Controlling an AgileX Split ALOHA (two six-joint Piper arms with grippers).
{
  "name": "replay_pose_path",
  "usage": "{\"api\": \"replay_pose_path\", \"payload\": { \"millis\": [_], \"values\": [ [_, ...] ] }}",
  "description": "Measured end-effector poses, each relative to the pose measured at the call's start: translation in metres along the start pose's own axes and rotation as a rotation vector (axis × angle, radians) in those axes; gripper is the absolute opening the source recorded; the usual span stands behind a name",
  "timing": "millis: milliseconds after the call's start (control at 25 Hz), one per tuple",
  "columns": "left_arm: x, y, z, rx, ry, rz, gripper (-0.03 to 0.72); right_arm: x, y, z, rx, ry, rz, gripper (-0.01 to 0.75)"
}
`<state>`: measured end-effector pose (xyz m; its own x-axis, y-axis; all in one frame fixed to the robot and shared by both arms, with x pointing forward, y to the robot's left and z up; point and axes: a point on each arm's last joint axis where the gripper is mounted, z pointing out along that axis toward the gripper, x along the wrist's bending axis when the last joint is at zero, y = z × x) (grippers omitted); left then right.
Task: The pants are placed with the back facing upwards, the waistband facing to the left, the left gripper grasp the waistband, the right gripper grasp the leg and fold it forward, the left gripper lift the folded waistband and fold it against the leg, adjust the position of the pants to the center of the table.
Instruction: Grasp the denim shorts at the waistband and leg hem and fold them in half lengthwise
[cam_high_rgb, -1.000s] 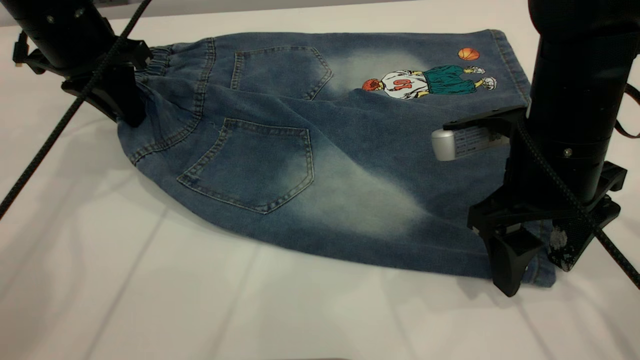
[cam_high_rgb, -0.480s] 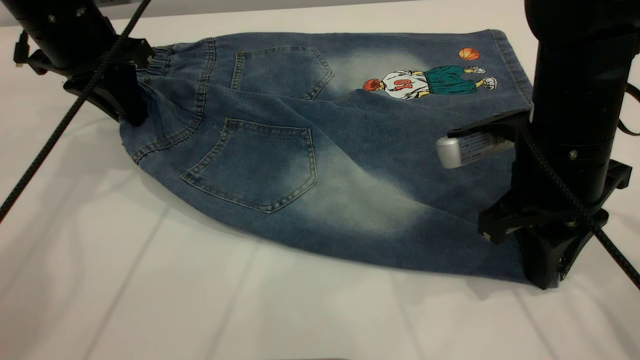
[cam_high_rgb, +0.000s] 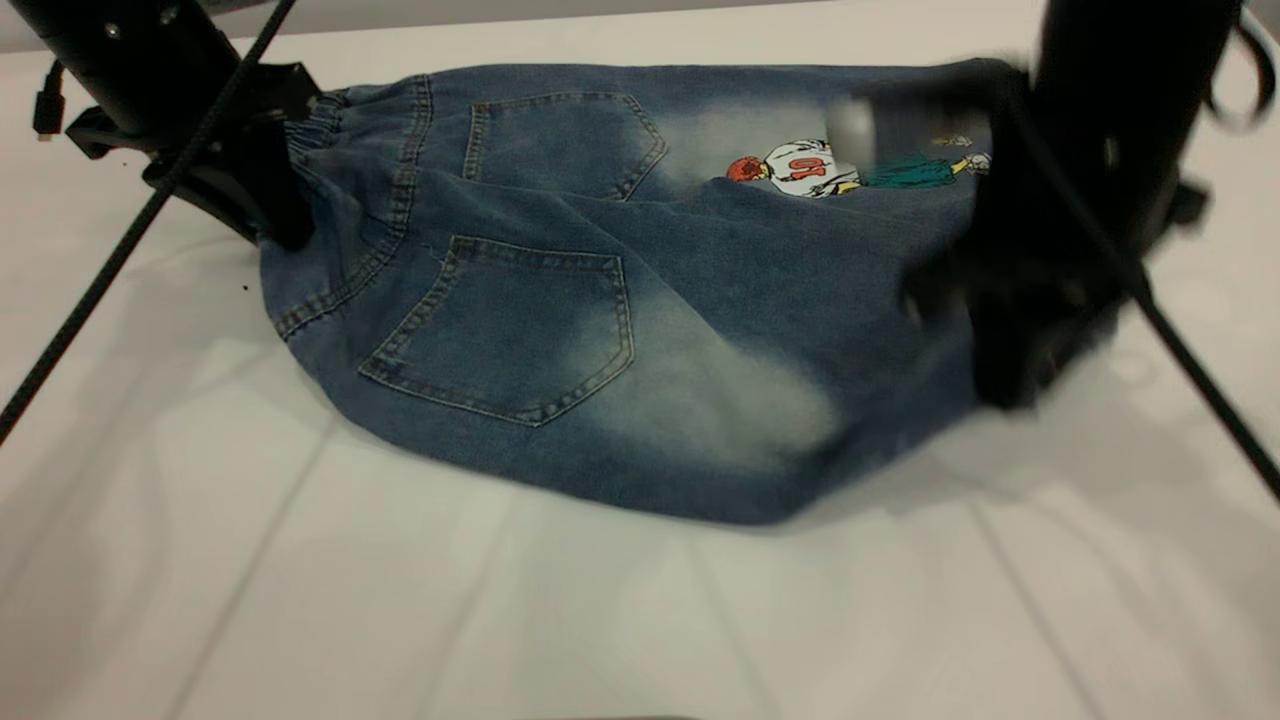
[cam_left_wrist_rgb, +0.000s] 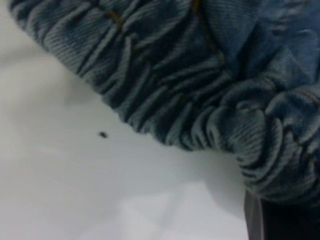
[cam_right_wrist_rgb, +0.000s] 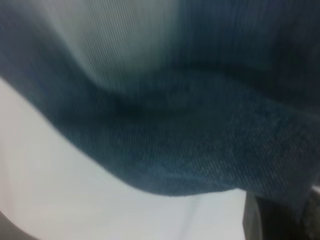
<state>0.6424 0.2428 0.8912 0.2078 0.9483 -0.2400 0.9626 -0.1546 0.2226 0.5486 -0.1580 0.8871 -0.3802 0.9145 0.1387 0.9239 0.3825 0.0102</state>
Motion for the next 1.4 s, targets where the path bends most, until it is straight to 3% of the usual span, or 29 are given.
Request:
{"api": "replay_pose_path", "payload": {
  "millis": [240,600,880,1400],
  "values": [
    [-0.012,0.011,-0.03,-0.091,-0.045,-0.028,0.087,-0.004,0.026,-0.034,-0.142,-0.004,0.004,0.032],
    [-0.026,0.022,-0.044,-0.178,-0.18,-0.165,0.087,-0.045,0.042,-0.057,-0.258,-0.021,0.105,0.032],
    [-0.029,0.034,-0.048,-0.285,-0.264,-0.396,0.087,-0.076,0.039,-0.062,-0.293,-0.019,0.205,0.032],
    [-0.017,0.051,-0.047,-0.467,-0.29,-0.767,0.087,-0.095,0.047,-0.068,-0.427,-0.055,0.251,0.032]
  ]
}}
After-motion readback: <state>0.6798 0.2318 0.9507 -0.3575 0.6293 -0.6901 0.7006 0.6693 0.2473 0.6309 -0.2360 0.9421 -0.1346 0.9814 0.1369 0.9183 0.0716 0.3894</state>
